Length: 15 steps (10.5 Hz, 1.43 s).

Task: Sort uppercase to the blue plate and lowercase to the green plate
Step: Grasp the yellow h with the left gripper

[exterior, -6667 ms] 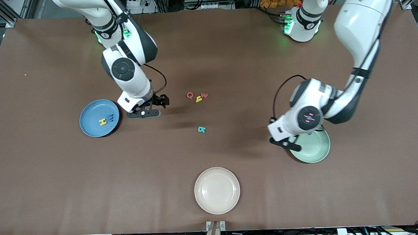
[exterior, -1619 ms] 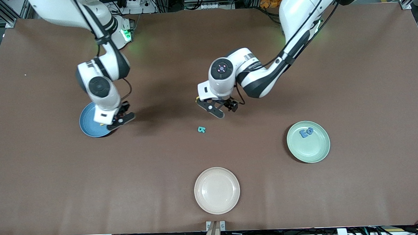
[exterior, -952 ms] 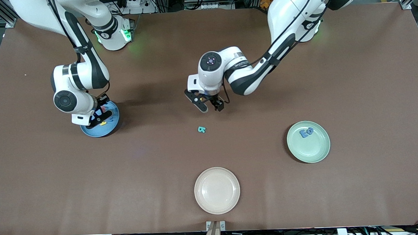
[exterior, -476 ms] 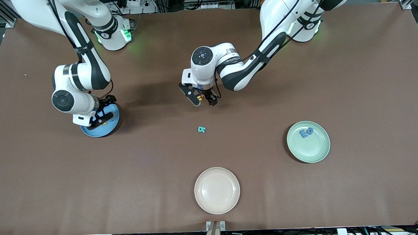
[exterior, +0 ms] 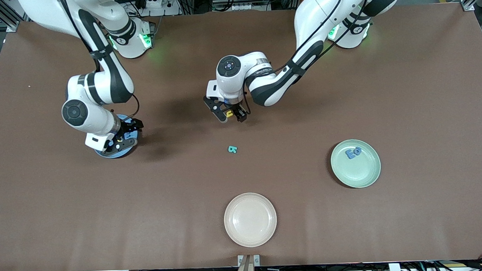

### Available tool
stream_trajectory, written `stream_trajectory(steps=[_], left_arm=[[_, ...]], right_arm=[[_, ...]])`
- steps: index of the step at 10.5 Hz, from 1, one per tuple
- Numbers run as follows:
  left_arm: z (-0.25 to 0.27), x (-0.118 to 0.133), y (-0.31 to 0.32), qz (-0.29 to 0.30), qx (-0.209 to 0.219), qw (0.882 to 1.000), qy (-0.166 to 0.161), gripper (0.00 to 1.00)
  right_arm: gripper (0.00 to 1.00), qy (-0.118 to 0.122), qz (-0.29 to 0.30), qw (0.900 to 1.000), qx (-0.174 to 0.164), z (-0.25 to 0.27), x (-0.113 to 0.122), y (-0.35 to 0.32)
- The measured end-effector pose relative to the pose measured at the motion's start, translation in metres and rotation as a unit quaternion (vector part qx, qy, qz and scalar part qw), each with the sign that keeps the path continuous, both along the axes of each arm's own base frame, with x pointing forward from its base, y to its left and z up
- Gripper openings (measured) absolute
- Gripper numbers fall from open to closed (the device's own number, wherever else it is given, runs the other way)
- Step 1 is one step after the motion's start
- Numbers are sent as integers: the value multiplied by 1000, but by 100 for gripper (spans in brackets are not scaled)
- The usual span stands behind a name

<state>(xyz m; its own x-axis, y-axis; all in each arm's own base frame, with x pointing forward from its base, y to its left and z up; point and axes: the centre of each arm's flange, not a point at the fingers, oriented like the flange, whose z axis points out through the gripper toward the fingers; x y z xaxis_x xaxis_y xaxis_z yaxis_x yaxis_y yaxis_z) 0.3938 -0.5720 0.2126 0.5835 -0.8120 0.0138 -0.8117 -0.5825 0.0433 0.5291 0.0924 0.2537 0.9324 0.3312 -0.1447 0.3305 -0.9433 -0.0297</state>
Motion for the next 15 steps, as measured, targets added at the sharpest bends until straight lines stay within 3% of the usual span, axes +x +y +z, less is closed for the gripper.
stream_trajectory(steps=[4,10,15], left_arm=[[-15,-3,-8,-10,-3,1000,-20,72],[-21,-12,-17,-20,-12,999,-23,71],[-29,-18,-20,-30,-6,999,-25,68]], right_arm=[[95,-38,-49,998,9,22,10,54],[95,-90,-63,993,31,40,18,91],[96,-95,-62,993,36,35,16,106]])
